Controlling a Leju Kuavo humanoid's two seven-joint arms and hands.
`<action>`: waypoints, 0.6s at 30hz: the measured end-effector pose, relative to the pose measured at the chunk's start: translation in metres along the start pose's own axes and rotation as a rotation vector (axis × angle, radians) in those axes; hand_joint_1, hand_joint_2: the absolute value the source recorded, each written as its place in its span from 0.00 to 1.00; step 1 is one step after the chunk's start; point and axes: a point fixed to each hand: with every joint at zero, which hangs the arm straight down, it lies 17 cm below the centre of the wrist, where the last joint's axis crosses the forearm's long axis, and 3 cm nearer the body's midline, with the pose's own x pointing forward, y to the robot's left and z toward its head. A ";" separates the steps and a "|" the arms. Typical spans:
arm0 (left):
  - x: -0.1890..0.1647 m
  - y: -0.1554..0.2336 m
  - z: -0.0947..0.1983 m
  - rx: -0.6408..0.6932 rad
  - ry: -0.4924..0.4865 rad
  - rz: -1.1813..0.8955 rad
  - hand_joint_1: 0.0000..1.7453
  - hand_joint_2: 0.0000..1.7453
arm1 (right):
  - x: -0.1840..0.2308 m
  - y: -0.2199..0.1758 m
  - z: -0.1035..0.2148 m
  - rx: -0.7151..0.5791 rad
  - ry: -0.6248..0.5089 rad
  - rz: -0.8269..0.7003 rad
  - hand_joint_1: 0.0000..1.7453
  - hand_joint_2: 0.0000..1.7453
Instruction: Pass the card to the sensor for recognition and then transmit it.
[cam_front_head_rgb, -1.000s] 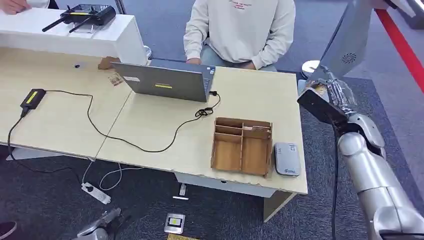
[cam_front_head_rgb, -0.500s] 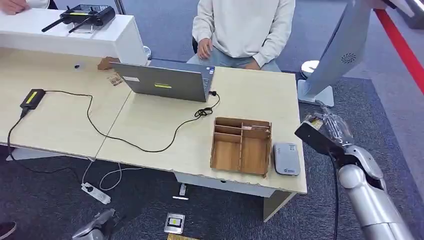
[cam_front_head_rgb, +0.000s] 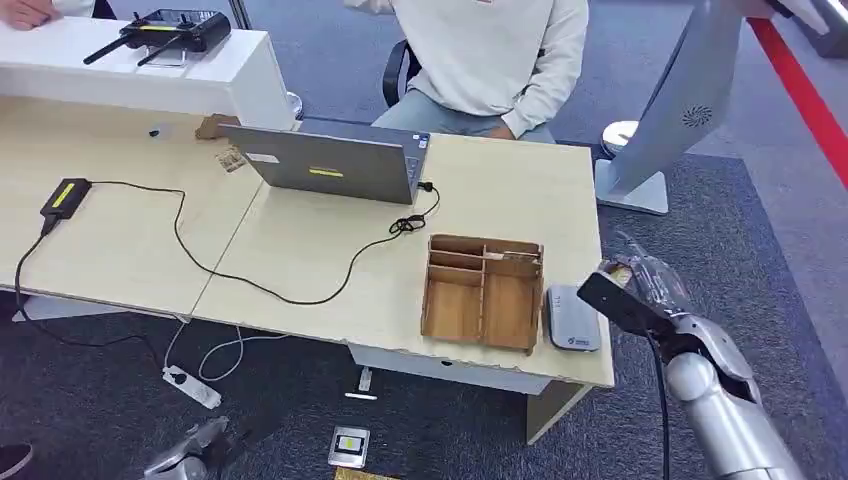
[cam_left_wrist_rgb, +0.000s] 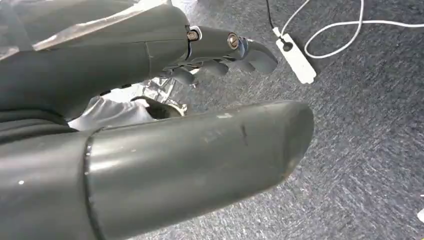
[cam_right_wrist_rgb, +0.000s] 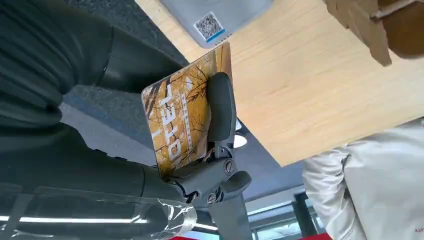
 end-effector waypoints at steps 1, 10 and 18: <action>0.000 0.000 0.000 -0.001 -0.001 -0.002 0.00 0.00 | 0.000 0.003 0.001 0.011 0.004 -0.004 1.00 1.00; 0.002 0.003 -0.001 -0.003 -0.004 -0.022 0.00 0.00 | -0.002 0.029 0.013 0.084 0.034 -0.024 1.00 1.00; 0.001 0.001 0.000 -0.017 -0.008 -0.052 0.00 0.00 | -0.006 0.051 0.026 0.138 0.072 -0.036 1.00 1.00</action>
